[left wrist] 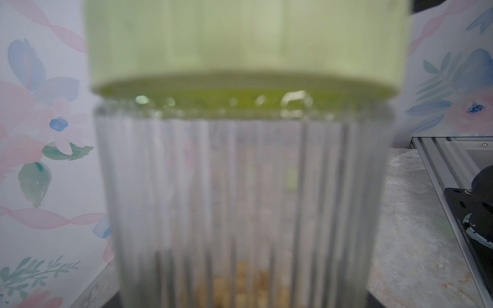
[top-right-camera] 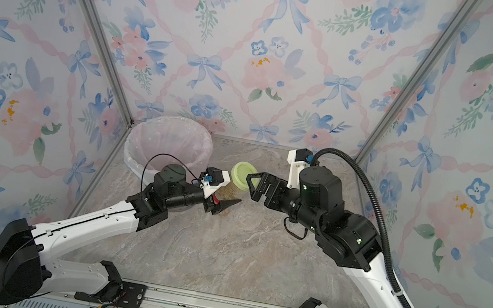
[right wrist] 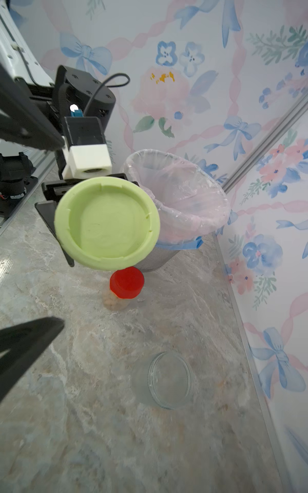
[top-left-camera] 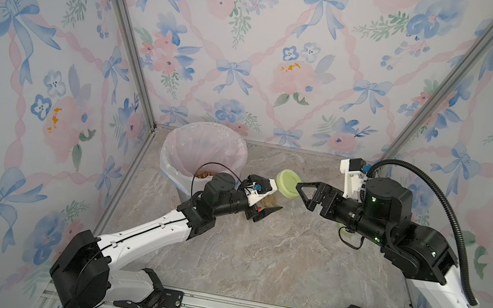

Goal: Empty moldy peanuts from jars
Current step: Unscrew the lid from the jar.

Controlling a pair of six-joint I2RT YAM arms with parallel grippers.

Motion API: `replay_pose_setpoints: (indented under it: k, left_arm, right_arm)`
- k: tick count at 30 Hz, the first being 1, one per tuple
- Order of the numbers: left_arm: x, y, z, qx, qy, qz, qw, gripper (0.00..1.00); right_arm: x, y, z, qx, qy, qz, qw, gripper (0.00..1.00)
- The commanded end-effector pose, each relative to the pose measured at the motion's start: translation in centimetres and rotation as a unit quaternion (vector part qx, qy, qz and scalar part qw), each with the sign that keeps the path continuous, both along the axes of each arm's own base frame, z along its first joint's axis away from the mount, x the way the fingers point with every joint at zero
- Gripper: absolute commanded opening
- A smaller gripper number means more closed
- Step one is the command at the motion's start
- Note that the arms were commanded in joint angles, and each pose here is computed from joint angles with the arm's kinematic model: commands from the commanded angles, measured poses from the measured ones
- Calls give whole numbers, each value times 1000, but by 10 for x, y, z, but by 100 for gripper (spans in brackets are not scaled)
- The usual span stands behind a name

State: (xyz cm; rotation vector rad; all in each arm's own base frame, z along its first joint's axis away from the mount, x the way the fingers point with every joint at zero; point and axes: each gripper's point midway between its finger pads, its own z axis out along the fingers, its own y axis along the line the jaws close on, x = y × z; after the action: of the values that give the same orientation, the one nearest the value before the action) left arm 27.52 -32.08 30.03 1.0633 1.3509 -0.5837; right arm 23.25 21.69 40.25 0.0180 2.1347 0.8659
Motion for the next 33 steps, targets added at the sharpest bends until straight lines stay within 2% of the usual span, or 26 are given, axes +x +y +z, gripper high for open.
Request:
replay_pose_setpoints:
  k: [1, 14, 33]
  left_arm:
    - [1, -2, 46, -43, -59, 2, 997, 0]
    - [1, -4, 44, -39, -61, 0, 997, 0]
    - [-1, -6, 42, -38, -59, -6, 998, 0]
  right_arm:
    - [15, -5, 9, 1, -14, -63, 998, 100]
    - [25, 21, 17, 4, -30, -55, 998, 100]
    - [30, 39, -1, -33, -20, -60, 997, 100]
